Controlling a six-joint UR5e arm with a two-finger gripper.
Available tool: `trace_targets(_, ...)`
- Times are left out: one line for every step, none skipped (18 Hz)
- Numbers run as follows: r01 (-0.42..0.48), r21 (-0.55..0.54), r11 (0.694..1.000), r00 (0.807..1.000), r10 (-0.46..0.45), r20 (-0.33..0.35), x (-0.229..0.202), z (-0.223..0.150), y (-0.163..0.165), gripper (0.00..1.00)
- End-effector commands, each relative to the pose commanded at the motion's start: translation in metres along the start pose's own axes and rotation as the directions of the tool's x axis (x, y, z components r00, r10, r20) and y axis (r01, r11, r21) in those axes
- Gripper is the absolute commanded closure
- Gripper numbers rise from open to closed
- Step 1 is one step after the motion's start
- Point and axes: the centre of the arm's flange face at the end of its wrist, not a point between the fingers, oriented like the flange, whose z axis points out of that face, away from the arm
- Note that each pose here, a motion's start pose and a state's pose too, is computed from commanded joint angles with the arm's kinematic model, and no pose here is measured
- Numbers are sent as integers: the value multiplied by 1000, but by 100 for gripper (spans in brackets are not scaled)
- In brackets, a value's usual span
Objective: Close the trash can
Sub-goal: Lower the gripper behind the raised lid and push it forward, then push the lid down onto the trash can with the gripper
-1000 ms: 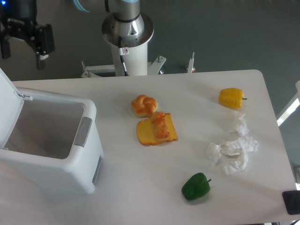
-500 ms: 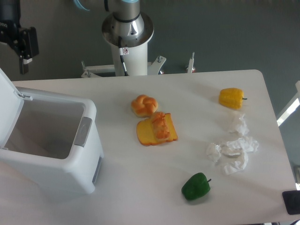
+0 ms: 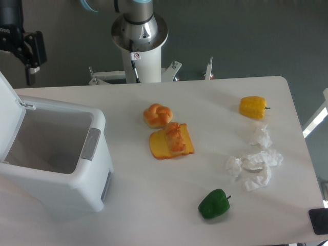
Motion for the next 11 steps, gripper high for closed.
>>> trace_targets(12, -1, 1000, 1000, -12, 7, -8, 2, -1, 0)
trace_targets(25, -6, 1000, 1000, -25, 14, -15, 5, -2, 0)
trace_targets(33, -7, 999, 999, -33, 19, -20, 6, -3, 0)
trace_targets(43, -11, 999, 999, -42, 26, -26, 10, -3, 0)
trace_targets(55, -17, 998, 998, -54, 34, -35, 14, -4, 0)
trace_targets(64, -18, 998, 997, -63, 40, -42, 15, -5, 0)
trace_targets(65, -29, 997, 997, -64, 49, -48, 22, -5, 0)
trace_targets(67, -42, 997, 996, -64, 65, -52, 30, -6, 0)
trace_targets(70, -53, 996, 995, -65, 81, -55, 35, -5, 0)
trace_targets(72, -69, 995, 993, -66, 95, -59, 46, -6, 0)
trace_targets(74, -86, 994, 993, -65, 103, -61, 57, -6, 0)
